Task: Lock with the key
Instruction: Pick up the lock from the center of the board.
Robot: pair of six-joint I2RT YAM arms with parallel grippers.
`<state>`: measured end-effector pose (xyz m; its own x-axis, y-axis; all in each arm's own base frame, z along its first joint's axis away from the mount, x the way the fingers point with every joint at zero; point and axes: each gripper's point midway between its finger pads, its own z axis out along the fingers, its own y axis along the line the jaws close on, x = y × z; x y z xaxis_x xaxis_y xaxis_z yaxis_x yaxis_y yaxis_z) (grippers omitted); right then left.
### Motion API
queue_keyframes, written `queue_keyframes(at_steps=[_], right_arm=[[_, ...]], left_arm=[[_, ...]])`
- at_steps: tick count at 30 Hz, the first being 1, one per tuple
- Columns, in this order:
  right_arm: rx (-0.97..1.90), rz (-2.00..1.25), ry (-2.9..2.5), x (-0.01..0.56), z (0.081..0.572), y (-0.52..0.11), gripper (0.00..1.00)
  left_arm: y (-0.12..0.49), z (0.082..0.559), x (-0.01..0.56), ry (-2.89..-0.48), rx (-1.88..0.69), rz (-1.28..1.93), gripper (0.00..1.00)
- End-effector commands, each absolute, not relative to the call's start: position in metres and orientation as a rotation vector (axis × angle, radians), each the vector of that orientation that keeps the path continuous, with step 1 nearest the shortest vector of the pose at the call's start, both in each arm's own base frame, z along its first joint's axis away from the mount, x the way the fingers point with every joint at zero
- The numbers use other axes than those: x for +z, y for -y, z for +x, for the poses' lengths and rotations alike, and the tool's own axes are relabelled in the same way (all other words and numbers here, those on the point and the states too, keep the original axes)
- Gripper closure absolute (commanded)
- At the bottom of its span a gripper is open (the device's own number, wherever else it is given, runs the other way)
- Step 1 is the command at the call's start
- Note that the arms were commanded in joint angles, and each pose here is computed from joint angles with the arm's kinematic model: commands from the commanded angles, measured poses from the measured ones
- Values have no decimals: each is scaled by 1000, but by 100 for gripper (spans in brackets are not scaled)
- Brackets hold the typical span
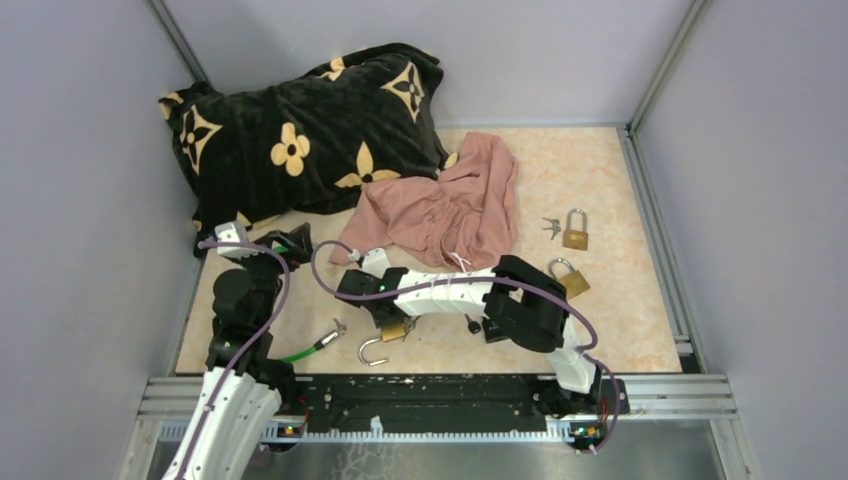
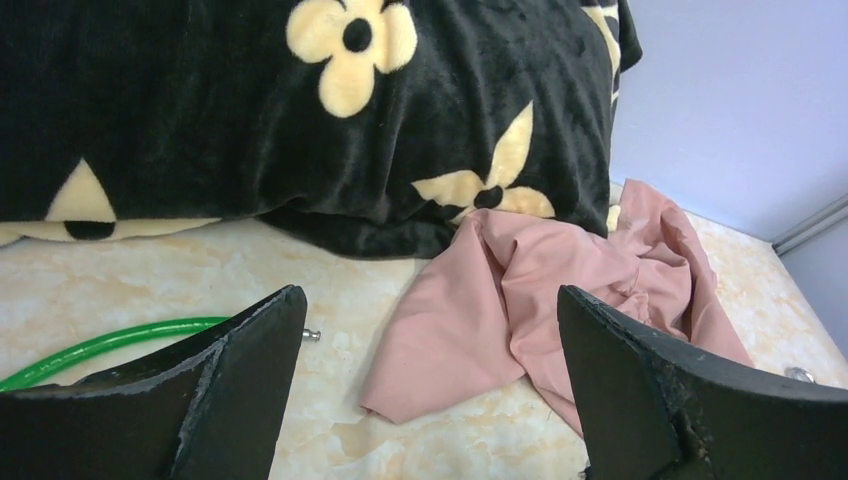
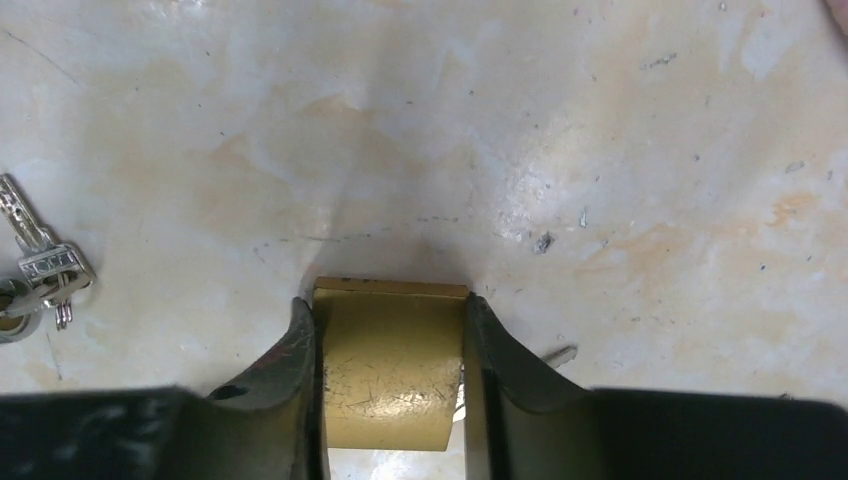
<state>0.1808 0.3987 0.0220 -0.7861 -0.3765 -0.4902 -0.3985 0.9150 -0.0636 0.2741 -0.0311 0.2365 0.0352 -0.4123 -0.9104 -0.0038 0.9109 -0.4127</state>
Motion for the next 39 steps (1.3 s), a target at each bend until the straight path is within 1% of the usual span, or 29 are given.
queue_keyframes(at_steps=[1, 2, 3, 5, 8, 13, 15, 18, 19, 21, 22, 24, 28, 32, 35, 36, 38, 39], right_arm=[[15, -558, -2598, 16, 178, -366, 100], [52, -525, -2592, 22, 183, -364, 100], [78, -502, -2591, 24, 185, -362, 100], [137, -453, -2593, 27, 189, -355, 100], [202, -363, -2584, 33, 199, -344, 100], [292, -226, -2524, 51, 215, -324, 100], [350, -172, -2497, 58, 219, -318, 100], [430, -95, -2470, 61, 220, -306, 100], [460, -77, -2457, 63, 220, -304, 100], [514, -45, -2421, 71, 220, -301, 100], [536, -35, -2403, 75, 221, -300, 100], [568, -23, -2379, 81, 219, -298, 100], [580, -9, -2362, 81, 216, -291, 100], [589, -8, -2365, 78, 212, -286, 100], [585, -10, -2361, 76, 211, -284, 100], [587, -11, -2361, 76, 211, -283, 100], [591, -16, -2357, 77, 210, -283, 100], [596, -15, -2354, 78, 210, -283, 100]], left_arm=[[36, 275, 259, -1441, -306, -222, 1], [44, 275, 259, -1445, -325, -172, 1], [53, 273, 261, -1437, -345, -98, 4], [90, 264, 260, -1419, -435, 172, 10], [150, 226, 249, -1372, -669, 590, 20], [194, 176, 227, -1375, -975, 964, 31], [204, 172, 212, -1460, -1064, 1006, 35], [222, 161, 175, -1649, -1151, 1050, 36], [228, 153, 164, -1680, -1180, 1093, 34], [241, 146, 150, -1728, -1237, 1119, 23], [247, 143, 142, -1780, -1278, 1108, 19], [255, 145, 125, -1868, -1308, 1068, 17], [265, 144, 94, -2004, -1306, 996, 17], [280, 136, 76, -1996, -1277, 1075, 19], [286, 130, 59, -2013, -1242, 1129, 24], [287, 128, 55, -2009, -1235, 1151, 28], [290, 127, 47, -1999, -1203, 1184, 39], [292, 126, 44, -1990, -1195, 1205, 43]])
